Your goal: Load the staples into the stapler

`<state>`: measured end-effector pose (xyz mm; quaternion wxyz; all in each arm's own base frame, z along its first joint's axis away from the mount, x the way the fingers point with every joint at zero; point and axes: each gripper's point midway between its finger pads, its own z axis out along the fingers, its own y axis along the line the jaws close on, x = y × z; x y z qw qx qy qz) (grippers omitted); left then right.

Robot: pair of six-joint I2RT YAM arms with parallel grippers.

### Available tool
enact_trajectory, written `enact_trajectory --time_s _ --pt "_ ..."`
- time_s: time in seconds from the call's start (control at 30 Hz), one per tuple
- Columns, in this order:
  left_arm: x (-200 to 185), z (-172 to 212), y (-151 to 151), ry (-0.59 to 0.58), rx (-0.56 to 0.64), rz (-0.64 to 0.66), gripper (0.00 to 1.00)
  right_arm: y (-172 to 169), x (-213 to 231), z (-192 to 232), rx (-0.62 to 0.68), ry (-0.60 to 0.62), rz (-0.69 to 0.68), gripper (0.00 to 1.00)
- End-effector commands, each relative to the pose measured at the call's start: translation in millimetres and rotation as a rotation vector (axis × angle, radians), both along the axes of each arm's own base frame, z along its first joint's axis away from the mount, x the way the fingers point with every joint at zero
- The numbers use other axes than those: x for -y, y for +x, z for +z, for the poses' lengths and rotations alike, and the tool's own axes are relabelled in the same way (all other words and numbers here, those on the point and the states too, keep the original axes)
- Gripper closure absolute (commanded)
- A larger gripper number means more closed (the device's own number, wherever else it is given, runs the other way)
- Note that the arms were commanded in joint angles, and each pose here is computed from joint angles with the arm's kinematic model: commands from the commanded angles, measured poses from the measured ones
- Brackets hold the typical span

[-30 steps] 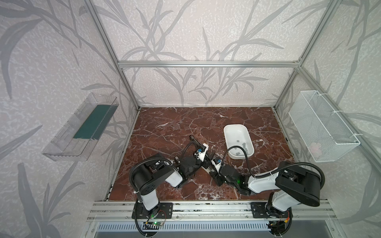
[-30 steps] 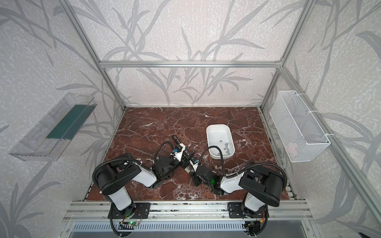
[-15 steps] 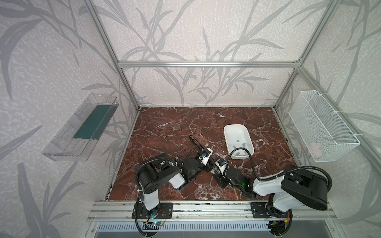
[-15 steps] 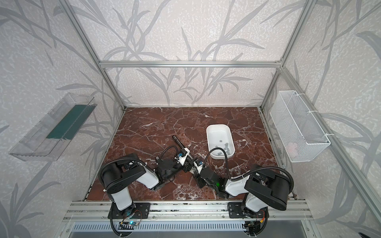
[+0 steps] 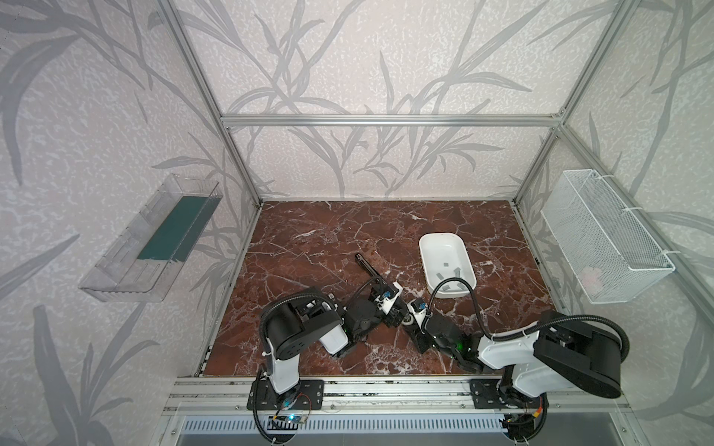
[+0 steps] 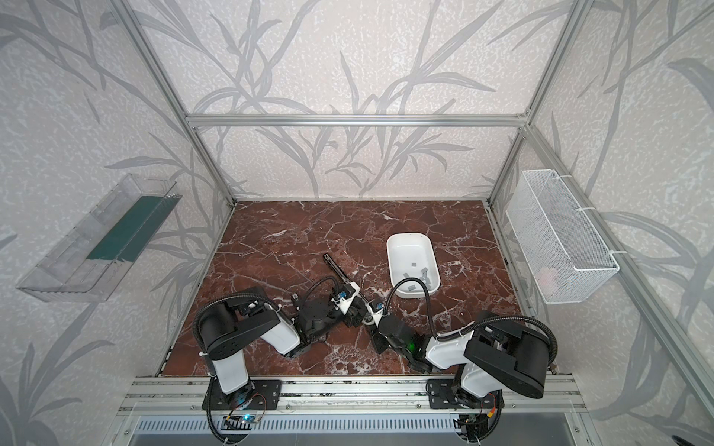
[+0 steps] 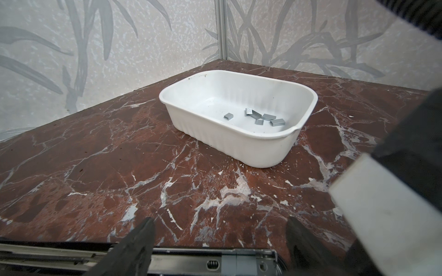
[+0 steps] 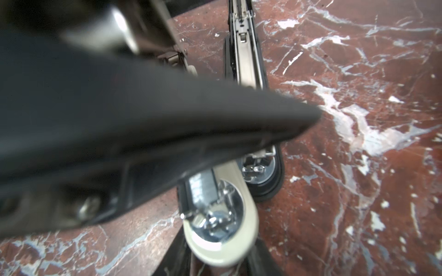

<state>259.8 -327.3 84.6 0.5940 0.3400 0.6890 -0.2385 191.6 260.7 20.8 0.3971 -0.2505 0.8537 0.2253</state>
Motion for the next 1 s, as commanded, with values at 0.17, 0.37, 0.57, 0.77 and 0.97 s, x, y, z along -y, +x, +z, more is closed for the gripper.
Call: enact_trajectory --time_s 0.17,0.37,0.57,0.77,0.97 --pt "21 -17 -39 0.071 0.045 -0.215 0.07 9 16 -18 -0.024 -0.028 -0.055 0.71" --pt "26 -23 -49 0.119 0.093 -0.280 0.07 12 14 -21 -0.034 0.000 -0.059 0.73" --pt "20 -9 -44 0.088 0.098 -0.233 0.07 11 18 -16 -0.025 0.002 -0.068 0.67" --pt "1 35 -37 -0.035 0.104 -0.122 0.06 7 26 3 -0.007 0.002 -0.066 0.64" --pt "-21 72 -19 -0.148 0.033 0.050 0.19 5 26 52 0.065 0.055 -0.034 0.64"
